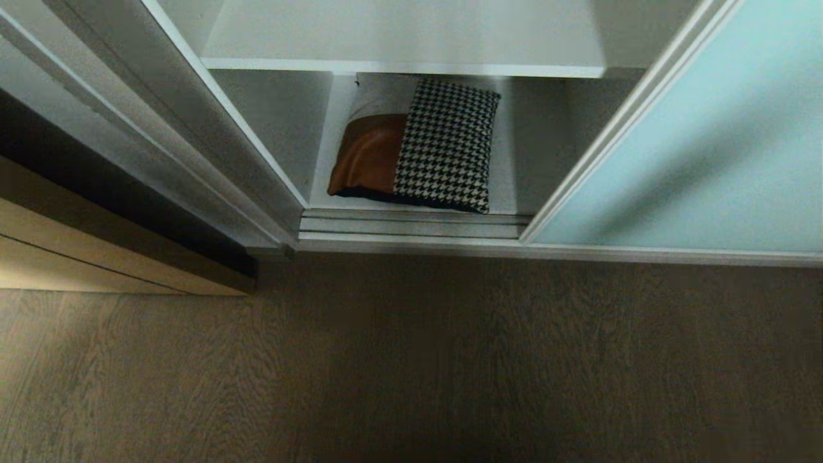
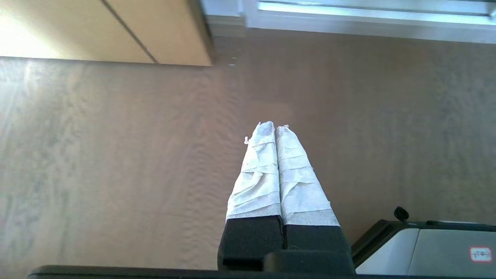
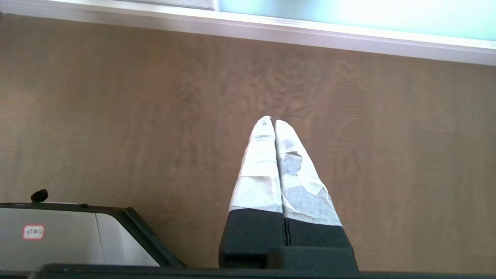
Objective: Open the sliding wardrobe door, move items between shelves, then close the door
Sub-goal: Close the door
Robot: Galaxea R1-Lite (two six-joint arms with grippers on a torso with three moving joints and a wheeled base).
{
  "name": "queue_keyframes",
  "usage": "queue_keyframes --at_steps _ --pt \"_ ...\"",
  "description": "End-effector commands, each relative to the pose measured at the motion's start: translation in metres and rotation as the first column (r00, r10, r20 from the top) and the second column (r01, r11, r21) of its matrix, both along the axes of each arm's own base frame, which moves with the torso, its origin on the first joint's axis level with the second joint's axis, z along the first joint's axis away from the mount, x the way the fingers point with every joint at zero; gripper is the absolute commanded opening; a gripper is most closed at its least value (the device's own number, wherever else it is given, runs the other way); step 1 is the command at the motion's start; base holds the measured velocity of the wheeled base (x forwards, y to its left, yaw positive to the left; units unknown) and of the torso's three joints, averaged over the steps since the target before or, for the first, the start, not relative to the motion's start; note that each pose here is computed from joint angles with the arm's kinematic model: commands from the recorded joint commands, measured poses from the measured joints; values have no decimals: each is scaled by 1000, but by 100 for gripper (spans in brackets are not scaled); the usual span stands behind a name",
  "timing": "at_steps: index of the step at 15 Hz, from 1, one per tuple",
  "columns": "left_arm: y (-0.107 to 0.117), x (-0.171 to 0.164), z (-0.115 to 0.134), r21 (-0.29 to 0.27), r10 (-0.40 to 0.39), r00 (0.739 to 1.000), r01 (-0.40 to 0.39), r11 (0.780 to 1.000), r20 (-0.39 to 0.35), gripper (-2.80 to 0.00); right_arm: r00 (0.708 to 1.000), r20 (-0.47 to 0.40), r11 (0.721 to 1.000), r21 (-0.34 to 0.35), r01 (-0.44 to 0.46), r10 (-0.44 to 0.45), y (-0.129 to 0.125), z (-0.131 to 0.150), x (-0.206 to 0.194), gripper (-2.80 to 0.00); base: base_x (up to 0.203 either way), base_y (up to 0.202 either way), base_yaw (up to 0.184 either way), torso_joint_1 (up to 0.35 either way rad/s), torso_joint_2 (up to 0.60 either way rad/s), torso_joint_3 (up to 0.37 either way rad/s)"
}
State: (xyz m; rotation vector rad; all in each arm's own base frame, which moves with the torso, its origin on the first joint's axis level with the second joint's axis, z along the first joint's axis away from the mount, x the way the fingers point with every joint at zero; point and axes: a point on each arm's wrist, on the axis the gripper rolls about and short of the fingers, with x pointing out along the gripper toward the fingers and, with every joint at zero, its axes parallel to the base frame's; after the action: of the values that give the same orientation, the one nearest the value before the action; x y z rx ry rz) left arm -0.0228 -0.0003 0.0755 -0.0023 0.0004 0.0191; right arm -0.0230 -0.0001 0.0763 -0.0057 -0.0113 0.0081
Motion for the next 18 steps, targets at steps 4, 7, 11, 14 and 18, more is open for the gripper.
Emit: queue_keyframes --at_steps 4,7,11,14,18 --pt "0 0 0 -1 1 1000 -1 1000 -3 -280 1000 -1 1000 0 -1 1 0 0 0 -280 -1 196 -2 3 3 4" --pt "0 0 0 1 1 1000 -1 1000 -3 -280 1000 -1 1000 0 -1 1 0 0 0 -280 0 128 -1 4 1 3" --pt "0 0 0 1 1 1000 -1 1000 -3 -280 1000 -2 1000 0 -1 1 0 0 0 -280 0 0 0 0 0 0" --pt "0 0 0 1 1 1000 -1 1000 -3 -280 1000 -1 1000 0 -1 1 0 0 0 -280 0 0 0 0 0 0" --pt "0 0 0 1 1 1000 -1 1000 -3 -280 1000 -1 1000 0 -1 1 0 0 0 -280 0 0 0 0 0 0"
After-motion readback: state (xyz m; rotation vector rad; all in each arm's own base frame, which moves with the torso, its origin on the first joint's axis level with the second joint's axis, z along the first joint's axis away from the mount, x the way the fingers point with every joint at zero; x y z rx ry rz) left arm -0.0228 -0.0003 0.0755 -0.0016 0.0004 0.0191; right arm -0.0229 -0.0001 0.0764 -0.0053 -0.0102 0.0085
